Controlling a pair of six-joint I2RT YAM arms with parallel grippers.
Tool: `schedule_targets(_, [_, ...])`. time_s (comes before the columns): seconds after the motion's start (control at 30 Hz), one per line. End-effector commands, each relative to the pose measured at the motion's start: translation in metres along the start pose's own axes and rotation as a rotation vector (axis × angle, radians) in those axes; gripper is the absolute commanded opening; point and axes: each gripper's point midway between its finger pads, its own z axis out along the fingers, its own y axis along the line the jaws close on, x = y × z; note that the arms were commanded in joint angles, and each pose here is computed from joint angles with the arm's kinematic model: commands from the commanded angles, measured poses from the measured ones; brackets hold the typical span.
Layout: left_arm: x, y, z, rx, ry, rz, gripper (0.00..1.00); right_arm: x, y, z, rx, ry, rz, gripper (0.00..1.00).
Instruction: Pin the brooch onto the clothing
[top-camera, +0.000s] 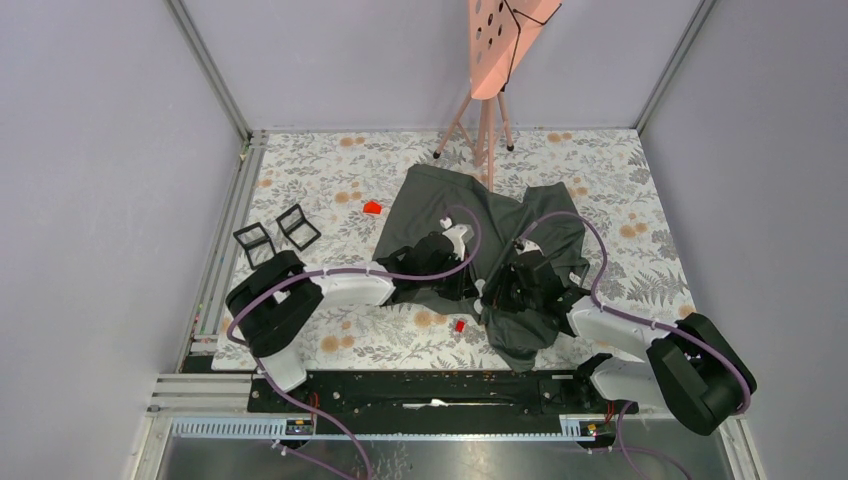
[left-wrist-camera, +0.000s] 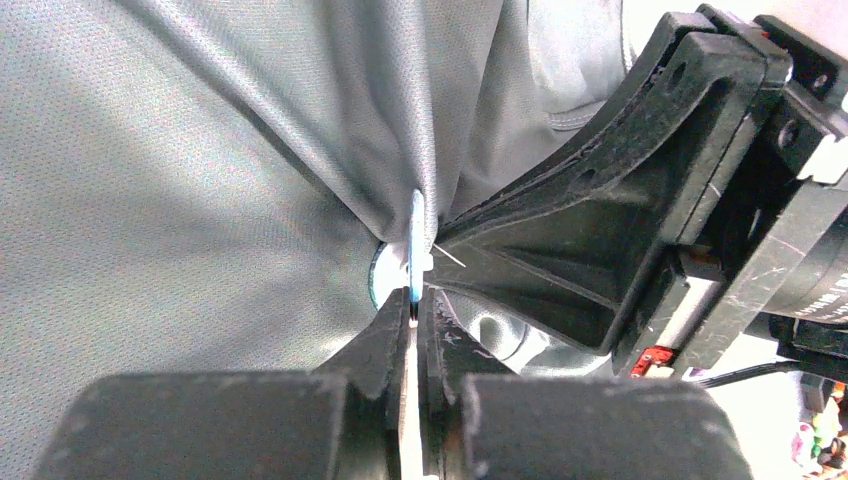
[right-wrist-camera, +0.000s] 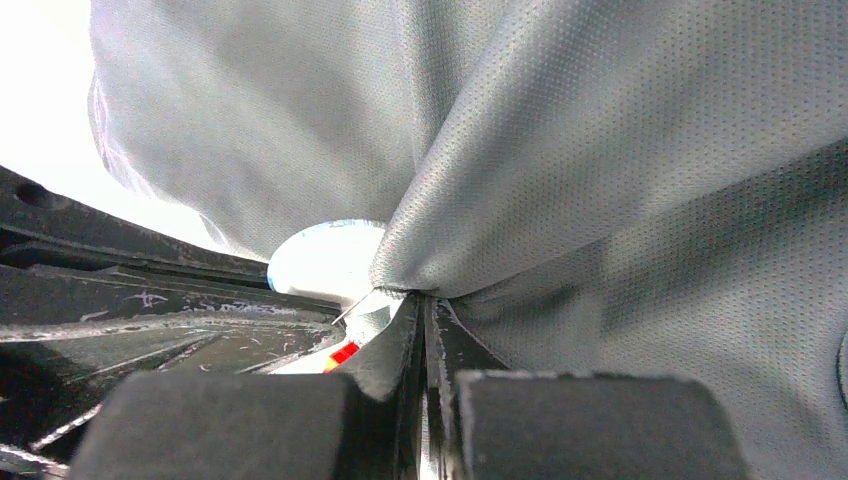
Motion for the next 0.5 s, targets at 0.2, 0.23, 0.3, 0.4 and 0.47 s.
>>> schedule_targets(0.2, [-0.032, -0.029, -0.014, 0.250, -0.045, -0.034, 0.00, -0.022, 0.014, -0.031, -0.029, -0.086, -0.101, 0.31])
schedule_targets(0.23, [-0.031, -0.026, -0.015, 0.254, -0.033, -0.035, 0.00, -0.022, 0.010, -0.037, -0.007, -0.087, -0.122, 0.36])
schedule_targets(0.3, [-0.032, -0.023, -0.017, 0.276, -0.017, -0.029, 0.00, -0.025, 0.004, -0.049, 0.015, -0.102, -0.157, 0.43])
schedule_targets(0.4, [-0.031, -0.024, -0.021, 0.324, 0.006, -0.010, 0.00, -0.027, -0.002, -0.059, -0.013, -0.111, -0.198, 0.52])
schedule_targets(0.47, [-0.029, -0.024, -0.023, 0.341, 0.028, 0.012, 0.00, -0.025, -0.002, -0.060, -0.054, -0.100, -0.209, 0.56])
